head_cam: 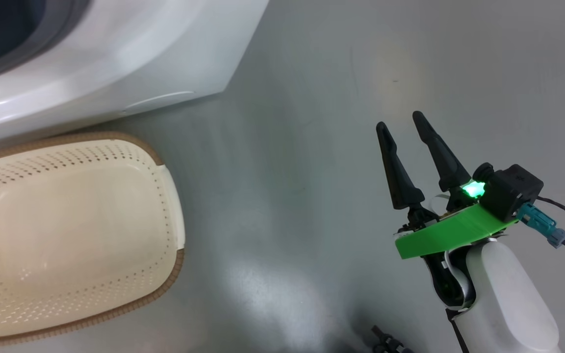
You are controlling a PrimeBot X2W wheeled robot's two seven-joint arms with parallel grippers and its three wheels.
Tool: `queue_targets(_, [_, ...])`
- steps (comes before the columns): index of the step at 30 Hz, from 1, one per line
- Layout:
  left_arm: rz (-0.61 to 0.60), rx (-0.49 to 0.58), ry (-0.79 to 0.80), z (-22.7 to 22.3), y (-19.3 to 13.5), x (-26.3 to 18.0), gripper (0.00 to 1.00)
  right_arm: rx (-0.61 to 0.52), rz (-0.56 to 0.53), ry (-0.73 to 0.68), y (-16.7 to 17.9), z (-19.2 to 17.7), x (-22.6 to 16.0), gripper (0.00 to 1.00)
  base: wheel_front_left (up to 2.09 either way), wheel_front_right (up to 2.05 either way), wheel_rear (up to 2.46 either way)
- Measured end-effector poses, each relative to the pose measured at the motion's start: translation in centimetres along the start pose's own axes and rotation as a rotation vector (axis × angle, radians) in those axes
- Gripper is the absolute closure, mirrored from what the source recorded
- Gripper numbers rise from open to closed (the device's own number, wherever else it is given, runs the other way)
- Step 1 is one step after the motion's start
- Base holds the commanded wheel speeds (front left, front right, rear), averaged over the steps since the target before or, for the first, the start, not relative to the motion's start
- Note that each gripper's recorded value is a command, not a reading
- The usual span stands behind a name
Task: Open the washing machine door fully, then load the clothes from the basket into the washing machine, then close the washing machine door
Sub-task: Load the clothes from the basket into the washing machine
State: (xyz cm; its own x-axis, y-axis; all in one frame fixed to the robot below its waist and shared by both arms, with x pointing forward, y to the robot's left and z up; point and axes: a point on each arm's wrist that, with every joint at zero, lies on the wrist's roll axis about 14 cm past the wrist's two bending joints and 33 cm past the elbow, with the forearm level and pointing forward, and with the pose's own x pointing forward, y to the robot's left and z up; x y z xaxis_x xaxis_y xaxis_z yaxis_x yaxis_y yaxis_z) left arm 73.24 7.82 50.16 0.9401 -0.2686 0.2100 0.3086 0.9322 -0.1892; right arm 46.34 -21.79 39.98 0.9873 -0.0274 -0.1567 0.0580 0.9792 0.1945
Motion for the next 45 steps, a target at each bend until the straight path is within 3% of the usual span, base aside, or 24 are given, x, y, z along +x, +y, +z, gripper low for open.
queue_targets(3, [0.015,0.000,-0.066,1.3,0.3,0.5,1.00,-0.005,-0.006,0.003,-0.2,-0.1,0.1,0.00,0.00,0.00,0.00])
queue_targets(4, [0.023,-0.004,-0.067,1.2,0.4,0.5,0.95,-0.007,-0.007,0.002,-0.3,0.0,0.1,0.00,0.00,0.00,0.00])
queue_targets(6, [0.048,-0.011,-0.040,0.1,0.8,0.2,0.00,-0.008,-0.009,0.003,-0.3,-0.1,0.1,0.00,0.00,0.00,0.00])
queue_targets(16, [0.132,-0.020,0.234,-6.9,2.8,-3.0,0.00,0.004,0.016,-0.003,0.6,0.2,0.2,0.00,0.00,0.00,0.00])
queue_targets(26, [0.109,-0.009,0.215,-4.5,2.1,-3.5,0.00,0.014,0.045,-0.035,1.7,1.5,0.1,0.00,0.00,0.00,0.00])
queue_targets(45, [0.109,-0.058,0.193,-0.4,-0.3,-11.9,0.00,0.033,0.121,-0.141,4.4,6.4,-2.0,0.00,0.00,0.00,0.00])
